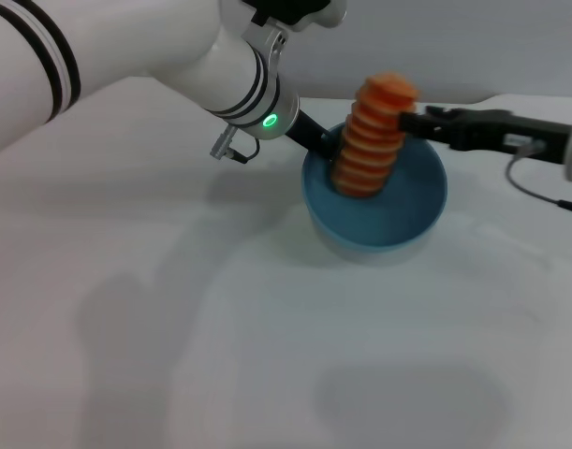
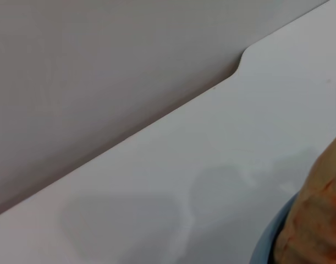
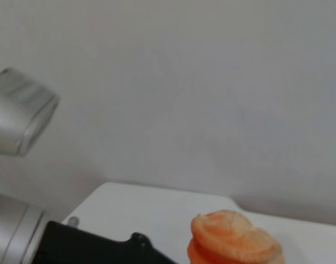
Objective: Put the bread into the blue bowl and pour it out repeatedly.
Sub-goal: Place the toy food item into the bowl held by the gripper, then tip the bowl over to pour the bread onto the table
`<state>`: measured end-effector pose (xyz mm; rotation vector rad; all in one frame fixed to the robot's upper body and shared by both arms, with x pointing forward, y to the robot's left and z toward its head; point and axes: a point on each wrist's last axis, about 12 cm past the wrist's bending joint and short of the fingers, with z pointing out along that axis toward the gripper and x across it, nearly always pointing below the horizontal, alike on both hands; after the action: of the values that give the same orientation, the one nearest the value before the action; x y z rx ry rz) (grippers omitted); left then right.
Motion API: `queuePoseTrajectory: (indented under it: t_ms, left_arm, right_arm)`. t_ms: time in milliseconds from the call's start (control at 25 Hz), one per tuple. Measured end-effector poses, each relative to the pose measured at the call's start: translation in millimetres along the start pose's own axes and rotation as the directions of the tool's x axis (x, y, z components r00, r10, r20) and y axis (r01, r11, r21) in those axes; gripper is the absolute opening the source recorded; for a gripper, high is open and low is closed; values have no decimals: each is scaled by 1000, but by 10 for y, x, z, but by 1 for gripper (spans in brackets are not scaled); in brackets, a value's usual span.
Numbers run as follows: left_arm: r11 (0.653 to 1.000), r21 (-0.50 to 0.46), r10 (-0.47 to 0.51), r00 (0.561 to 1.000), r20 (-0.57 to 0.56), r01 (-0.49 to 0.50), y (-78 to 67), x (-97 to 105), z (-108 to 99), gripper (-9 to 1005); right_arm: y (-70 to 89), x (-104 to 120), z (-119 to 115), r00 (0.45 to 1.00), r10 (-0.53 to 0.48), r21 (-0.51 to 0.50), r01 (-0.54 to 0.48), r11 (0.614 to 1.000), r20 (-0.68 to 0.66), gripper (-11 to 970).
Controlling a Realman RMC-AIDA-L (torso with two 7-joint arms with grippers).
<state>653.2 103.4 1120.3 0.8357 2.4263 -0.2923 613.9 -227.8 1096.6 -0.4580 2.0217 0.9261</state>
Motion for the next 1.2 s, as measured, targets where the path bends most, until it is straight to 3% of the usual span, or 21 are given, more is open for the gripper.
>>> queuePoseTrajectory:
  t_ms: [240, 560, 800, 1040, 1200]
  left_arm:
    - [1000, -6, -1, 1000, 12, 1, 13, -9, -1, 0]
    - [999, -37, -13, 1000, 23, 14, 104, 27, 30, -1]
    - [999, -54, 9, 998, 58, -6, 104, -55, 22, -1]
    - [991, -91, 104, 986, 126, -93, 46, -247, 3, -1]
    - [983, -113, 163, 973, 165, -146, -21, -370, -6, -1]
  right_arm:
    - [-67, -31, -185, 999, 11, 13, -11, 1000, 42, 573]
    - [-323, -19, -795, 969, 4, 143, -41, 989, 248, 573]
    - [-543, 285, -1178, 948, -3, 275, -89, 957, 317, 574]
    - [-653, 606, -1366, 945, -45, 377, -85, 922, 323, 573]
    - [-703, 840, -1469, 936, 8, 415, -163, 895, 351, 572]
